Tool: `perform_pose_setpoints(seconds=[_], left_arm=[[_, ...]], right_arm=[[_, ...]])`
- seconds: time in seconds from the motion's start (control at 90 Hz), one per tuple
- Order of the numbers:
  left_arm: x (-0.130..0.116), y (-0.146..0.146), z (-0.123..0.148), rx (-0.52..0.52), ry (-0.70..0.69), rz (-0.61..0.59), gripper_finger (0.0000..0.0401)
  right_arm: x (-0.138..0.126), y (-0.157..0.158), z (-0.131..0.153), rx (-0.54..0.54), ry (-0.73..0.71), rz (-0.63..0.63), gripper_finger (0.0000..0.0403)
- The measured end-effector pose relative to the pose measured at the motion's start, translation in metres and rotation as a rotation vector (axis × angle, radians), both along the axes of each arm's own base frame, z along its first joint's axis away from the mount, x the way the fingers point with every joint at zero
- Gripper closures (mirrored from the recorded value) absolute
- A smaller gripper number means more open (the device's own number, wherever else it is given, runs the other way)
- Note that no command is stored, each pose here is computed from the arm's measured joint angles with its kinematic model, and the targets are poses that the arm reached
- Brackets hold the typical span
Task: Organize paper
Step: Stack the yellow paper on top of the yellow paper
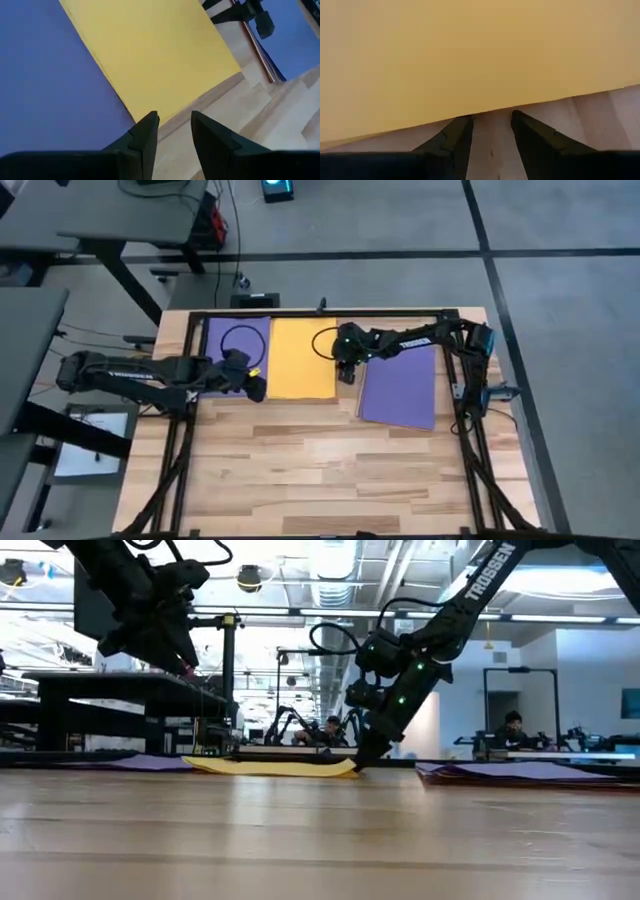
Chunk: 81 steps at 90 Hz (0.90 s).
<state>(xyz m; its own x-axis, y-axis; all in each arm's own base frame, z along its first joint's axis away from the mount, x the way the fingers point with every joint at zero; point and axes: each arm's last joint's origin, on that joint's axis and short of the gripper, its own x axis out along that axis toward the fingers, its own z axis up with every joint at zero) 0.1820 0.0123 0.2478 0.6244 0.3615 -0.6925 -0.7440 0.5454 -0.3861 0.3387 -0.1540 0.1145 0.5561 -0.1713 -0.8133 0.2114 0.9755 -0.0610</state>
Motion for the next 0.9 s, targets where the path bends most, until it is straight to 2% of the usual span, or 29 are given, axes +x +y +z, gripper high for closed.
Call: perform_pose_setpoints(seconds=[0.356, 0.556, 0.767, 0.9], left_arm=[[0.000, -0.001, 0.000, 0.005, 0.004, -0.011, 0.0298], [0.000, -0.001, 0.000, 0.012, 0.007, -0.019, 0.0298], [0.000, -0.001, 0.000, 0.022, 0.014, -0.030, 0.0298], [0.000, -0.001, 0.000, 0.024, 0.015, -0.032, 0.0298]], right_arm=[[-0.012, -0.014, 0.008, -0.056, 0.030, 0.020, 0.0269], [-0.009, -0.010, 0.009, -0.125, 0.045, 0.117, 0.0269], [-0.014, -0.006, 0.025, -0.131, 0.047, 0.124, 0.0269], [-0.017, -0.013, 0.022, -0.127, 0.058, 0.107, 0.0269]])
